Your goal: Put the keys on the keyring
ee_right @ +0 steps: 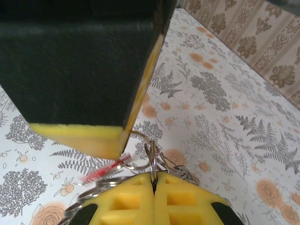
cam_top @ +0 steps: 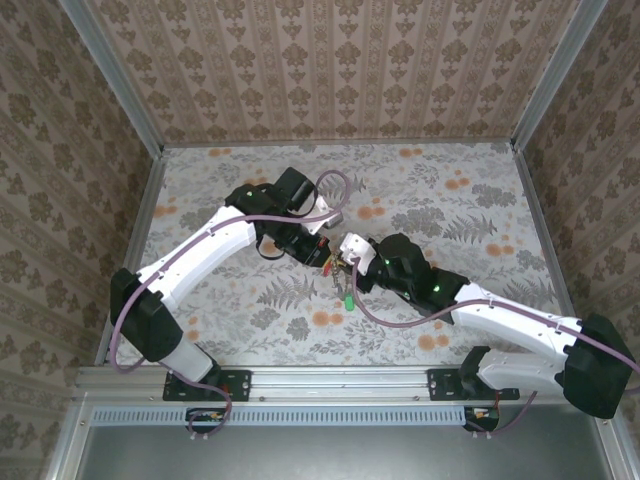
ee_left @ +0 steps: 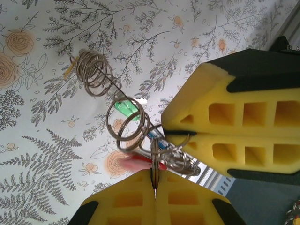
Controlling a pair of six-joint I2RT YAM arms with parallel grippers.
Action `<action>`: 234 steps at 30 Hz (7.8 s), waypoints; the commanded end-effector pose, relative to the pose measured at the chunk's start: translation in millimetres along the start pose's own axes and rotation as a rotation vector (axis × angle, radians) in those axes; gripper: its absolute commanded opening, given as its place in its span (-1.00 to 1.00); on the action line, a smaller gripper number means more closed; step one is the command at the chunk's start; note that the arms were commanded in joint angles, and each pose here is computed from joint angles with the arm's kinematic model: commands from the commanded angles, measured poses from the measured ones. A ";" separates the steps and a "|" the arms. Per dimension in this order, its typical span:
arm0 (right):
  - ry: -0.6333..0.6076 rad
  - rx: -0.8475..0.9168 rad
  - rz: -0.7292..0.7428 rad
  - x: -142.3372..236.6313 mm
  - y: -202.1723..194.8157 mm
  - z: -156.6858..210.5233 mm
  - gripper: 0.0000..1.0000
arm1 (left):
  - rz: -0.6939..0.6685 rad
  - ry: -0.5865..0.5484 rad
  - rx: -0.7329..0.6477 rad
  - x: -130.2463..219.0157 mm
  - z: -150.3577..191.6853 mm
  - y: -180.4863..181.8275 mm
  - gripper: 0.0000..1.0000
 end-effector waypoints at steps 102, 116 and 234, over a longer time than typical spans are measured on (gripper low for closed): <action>-0.271 0.161 0.155 26.7 -41.9 -71.3 -1.00 | 0.348 -0.292 -0.098 69.4 23.4 -69.8 -1.00; -0.275 0.197 0.119 28.8 -33.5 -73.0 -1.00 | 0.248 -0.344 0.022 78.4 8.3 -37.0 -1.00; -0.545 -0.024 0.006 42.0 -3.9 -123.5 -1.00 | -0.269 -0.332 -0.809 94.3 29.1 -51.8 -0.69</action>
Point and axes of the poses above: each hand's point on the last joint's axis, 136 mm out from that joint toward the fingers, its own x axis back along the fingers, its own y axis along the line the jaws close on, z = x × y, the point moved 2 cm from there along x, back along the fingers, and after that the axes turned 8 degrees about x, right-handed, at the moved point
